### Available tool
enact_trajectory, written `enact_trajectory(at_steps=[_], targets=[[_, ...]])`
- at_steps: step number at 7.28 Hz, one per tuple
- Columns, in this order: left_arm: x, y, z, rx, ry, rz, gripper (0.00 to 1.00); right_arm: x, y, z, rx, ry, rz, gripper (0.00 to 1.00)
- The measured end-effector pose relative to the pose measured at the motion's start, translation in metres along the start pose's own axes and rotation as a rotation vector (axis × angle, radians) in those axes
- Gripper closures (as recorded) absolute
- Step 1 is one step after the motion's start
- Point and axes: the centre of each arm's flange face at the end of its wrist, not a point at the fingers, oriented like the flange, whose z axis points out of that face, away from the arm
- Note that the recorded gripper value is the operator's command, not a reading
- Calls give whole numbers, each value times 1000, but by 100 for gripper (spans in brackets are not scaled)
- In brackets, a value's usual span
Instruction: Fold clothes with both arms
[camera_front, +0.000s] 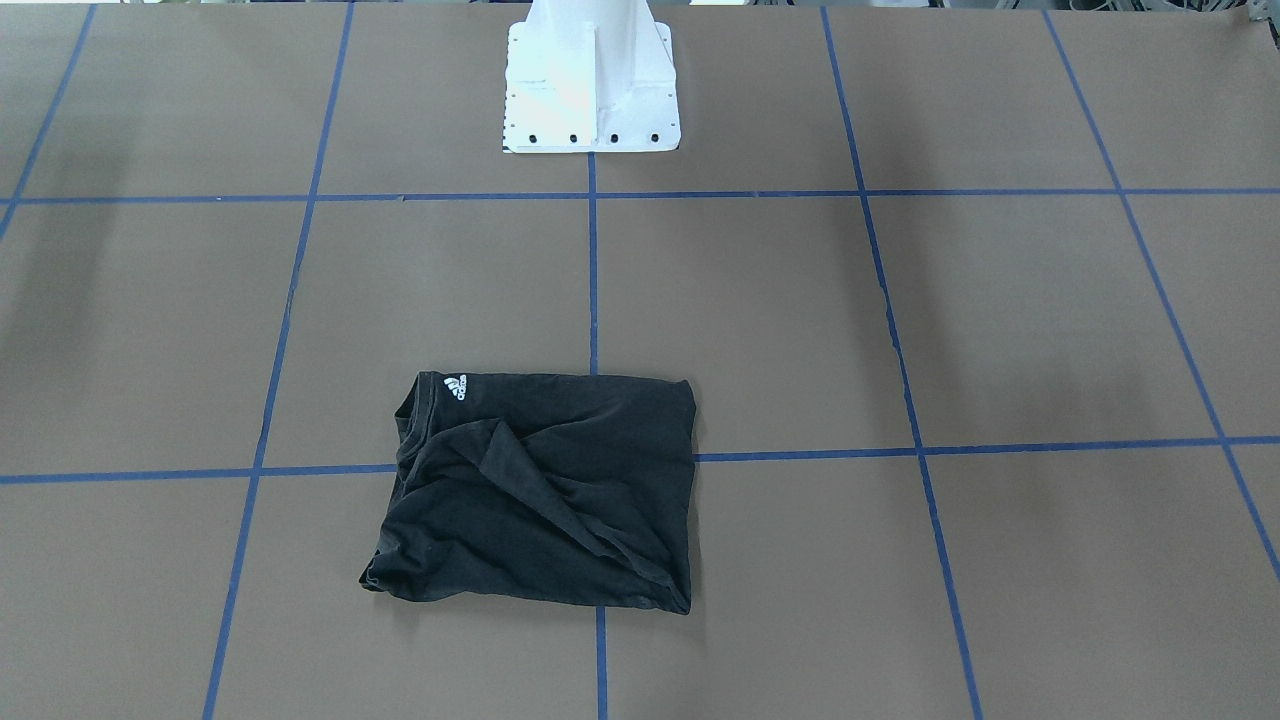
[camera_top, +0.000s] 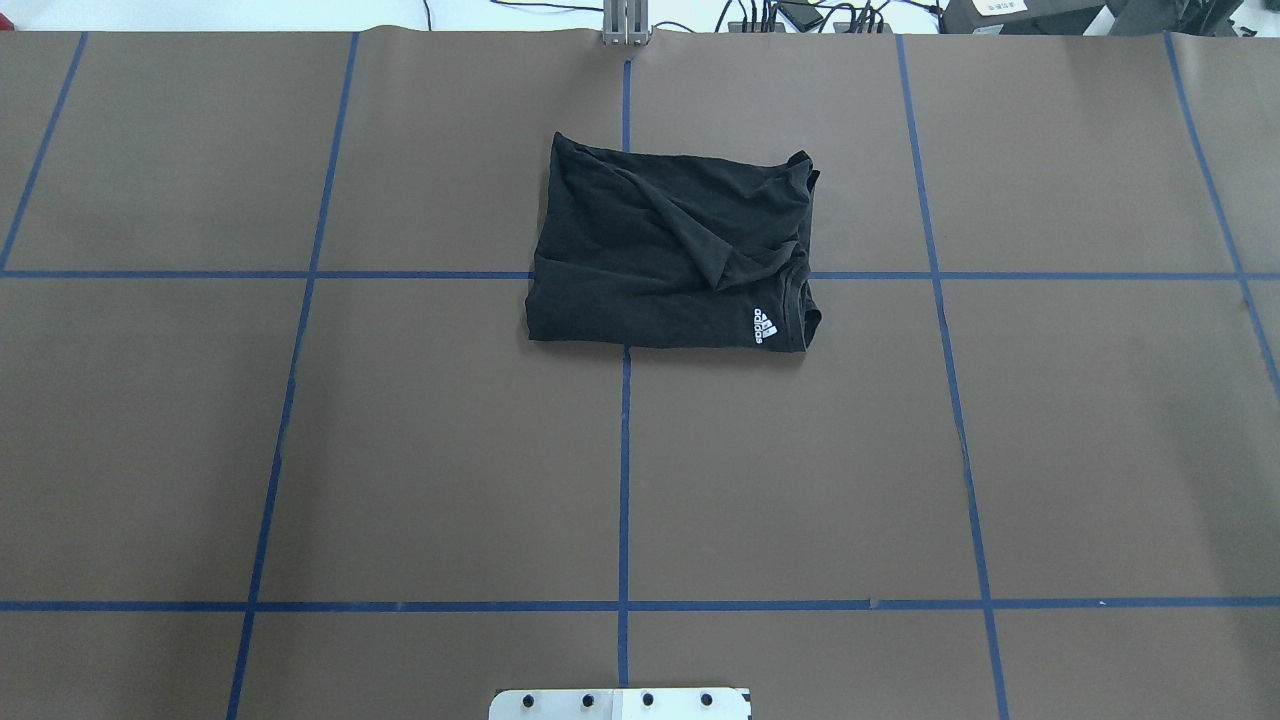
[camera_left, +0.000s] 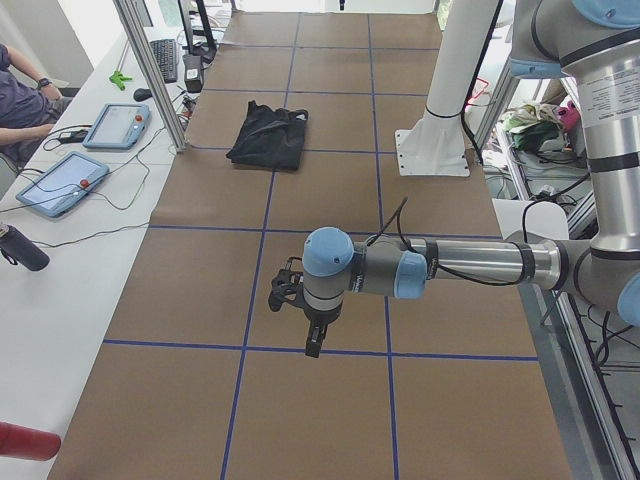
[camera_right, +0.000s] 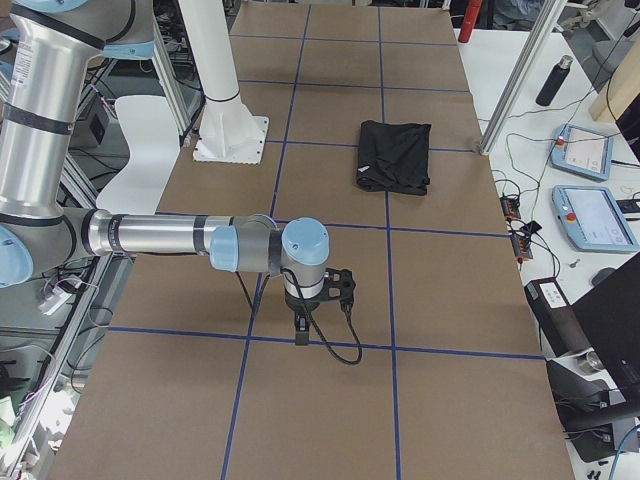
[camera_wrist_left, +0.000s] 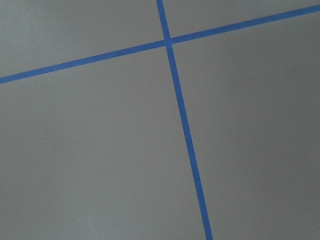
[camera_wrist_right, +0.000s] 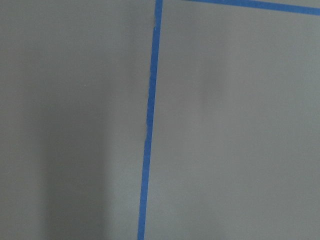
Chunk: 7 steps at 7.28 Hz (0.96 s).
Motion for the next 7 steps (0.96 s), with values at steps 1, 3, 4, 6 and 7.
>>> enact_trajectory(at_steps=[1,3,4,6,7], targets=[[-1,1,1,-1,0,-1,0,-1,0,-1,1,-1,-1,0],[-1,1,2,-4,0,-3,0,-2,-1,-1,3,-10,-1,0],[-1,1,2,-4,1,-3,0,-2,-1,-1,3,-15,-1,0],[-1,1,2,-4,1,-2,0,-3,-1,-1,3,-21,1,0],[-1,1,2,-5,1,-3,0,-3,-1,-1,3,-28,2,0]])
